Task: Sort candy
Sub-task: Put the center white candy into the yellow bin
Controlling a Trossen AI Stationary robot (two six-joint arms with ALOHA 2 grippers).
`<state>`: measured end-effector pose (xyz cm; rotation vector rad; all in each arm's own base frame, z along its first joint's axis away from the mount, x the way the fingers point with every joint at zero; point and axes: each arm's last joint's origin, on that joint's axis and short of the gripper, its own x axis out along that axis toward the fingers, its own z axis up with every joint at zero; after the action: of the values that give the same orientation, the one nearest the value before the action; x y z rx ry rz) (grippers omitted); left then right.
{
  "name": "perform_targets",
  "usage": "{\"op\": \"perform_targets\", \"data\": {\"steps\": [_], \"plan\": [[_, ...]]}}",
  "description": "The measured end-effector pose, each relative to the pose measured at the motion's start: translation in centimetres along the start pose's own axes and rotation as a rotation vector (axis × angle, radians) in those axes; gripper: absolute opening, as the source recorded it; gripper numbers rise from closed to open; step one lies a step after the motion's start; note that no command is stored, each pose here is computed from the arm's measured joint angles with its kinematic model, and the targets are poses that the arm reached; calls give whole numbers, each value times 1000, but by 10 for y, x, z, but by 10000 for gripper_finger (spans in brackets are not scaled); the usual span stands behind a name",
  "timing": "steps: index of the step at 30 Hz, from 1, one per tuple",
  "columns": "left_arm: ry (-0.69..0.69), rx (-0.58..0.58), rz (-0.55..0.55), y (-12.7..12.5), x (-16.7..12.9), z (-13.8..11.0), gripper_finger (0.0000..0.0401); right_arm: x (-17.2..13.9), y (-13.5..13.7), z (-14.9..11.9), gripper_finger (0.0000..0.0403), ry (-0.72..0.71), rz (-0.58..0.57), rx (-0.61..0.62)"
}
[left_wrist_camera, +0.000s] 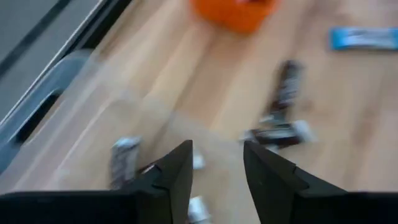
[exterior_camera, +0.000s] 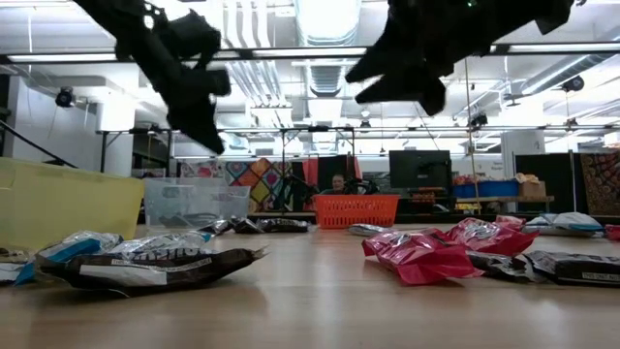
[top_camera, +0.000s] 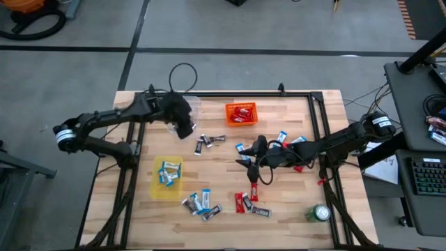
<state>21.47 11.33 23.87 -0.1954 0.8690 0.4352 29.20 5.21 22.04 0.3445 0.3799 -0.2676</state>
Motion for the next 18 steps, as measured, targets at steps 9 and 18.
{"op": "perform_targets", "data": {"steps": [9, 18], "plan": [[-252, 112, -69, -70, -30, -8, 111, 9, -9, -17, 176, 89, -196, 174], [-412, 149, -202, -112, -48, -32, 112, 40, -13, -33, 176, 220, -377, 290]]}}
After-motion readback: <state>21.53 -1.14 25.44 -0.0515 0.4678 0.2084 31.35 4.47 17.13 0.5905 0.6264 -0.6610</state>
